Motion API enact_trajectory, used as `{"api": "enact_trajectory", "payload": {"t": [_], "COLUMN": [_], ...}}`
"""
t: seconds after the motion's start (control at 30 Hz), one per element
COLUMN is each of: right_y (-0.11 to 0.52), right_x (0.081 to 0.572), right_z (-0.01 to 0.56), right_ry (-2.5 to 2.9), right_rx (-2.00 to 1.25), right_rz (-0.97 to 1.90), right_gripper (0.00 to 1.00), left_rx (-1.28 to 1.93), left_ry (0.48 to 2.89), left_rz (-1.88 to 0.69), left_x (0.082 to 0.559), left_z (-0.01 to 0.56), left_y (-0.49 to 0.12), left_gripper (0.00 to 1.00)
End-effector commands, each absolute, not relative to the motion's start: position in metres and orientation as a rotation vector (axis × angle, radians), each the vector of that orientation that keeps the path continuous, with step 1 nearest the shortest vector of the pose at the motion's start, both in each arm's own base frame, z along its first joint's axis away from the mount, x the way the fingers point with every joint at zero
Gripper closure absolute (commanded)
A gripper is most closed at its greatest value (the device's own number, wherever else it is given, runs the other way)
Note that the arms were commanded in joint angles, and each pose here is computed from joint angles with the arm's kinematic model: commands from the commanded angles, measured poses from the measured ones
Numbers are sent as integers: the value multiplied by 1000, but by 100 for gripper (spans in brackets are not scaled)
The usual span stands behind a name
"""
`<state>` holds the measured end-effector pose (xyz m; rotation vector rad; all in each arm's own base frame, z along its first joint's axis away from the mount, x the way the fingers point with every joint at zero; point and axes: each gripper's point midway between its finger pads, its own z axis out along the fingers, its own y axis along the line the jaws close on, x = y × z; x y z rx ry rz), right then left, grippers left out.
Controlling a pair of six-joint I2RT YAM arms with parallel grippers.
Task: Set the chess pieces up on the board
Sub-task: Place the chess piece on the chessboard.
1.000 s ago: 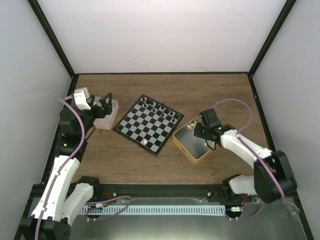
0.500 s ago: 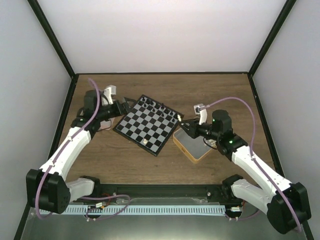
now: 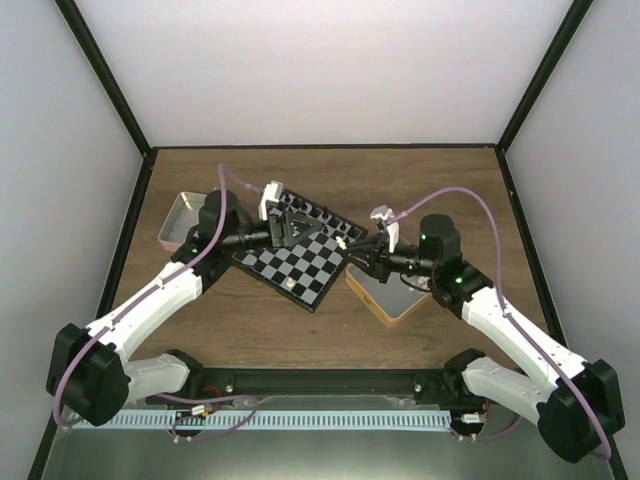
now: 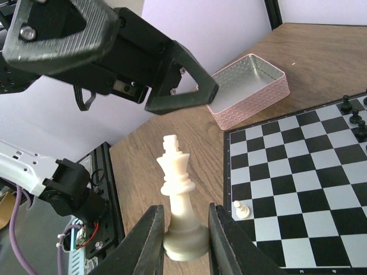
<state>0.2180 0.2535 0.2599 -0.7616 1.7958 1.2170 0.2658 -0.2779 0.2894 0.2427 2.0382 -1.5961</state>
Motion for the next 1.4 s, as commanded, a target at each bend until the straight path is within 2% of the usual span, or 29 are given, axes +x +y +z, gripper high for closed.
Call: {"api": "enact_trajectory", "payload": {"t": [0.0, 0.13, 0.37, 0.63, 0.9, 1.13, 1.23, 1.3, 1.37], "right_y": [265, 268, 272, 275, 277, 283, 283, 282, 280], "right_x": [217, 216, 217, 217, 218, 217, 218, 218, 221], "right_z": [272, 274, 267, 263, 262, 263, 264, 263, 264], "right_ry": [1755, 1749, 1766, 1778, 1787, 1784, 1789, 1794, 1804], "right_rx": [-852, -866, -887, -897, -898, -920, -914, -905, -876], "right_rz": [1219, 1218, 1229, 1247, 1255, 1270, 1266, 1262, 1246], "right_gripper": [87, 87, 87, 87, 87, 87, 87, 85, 73], "left_rx": [409, 481, 554, 560, 549, 575, 586, 592, 583], "left_ry": [2006, 2046, 2077, 2108, 2117, 2102, 2102, 2086, 2078], "left_rz": [-1757, -1767, -1801, -1789, -1751, -1760, -1754, -1730, -1683], "left_x": [246, 241, 233, 235, 239, 237, 236, 237, 241], "left_z": [303, 297, 283, 272, 268, 269, 267, 267, 266], "left_y": [-304, -315, -319, -321, -320, -322, -322, -320, -318], "left_gripper": [23, 38, 53, 55, 64, 75, 85, 92, 96]}}
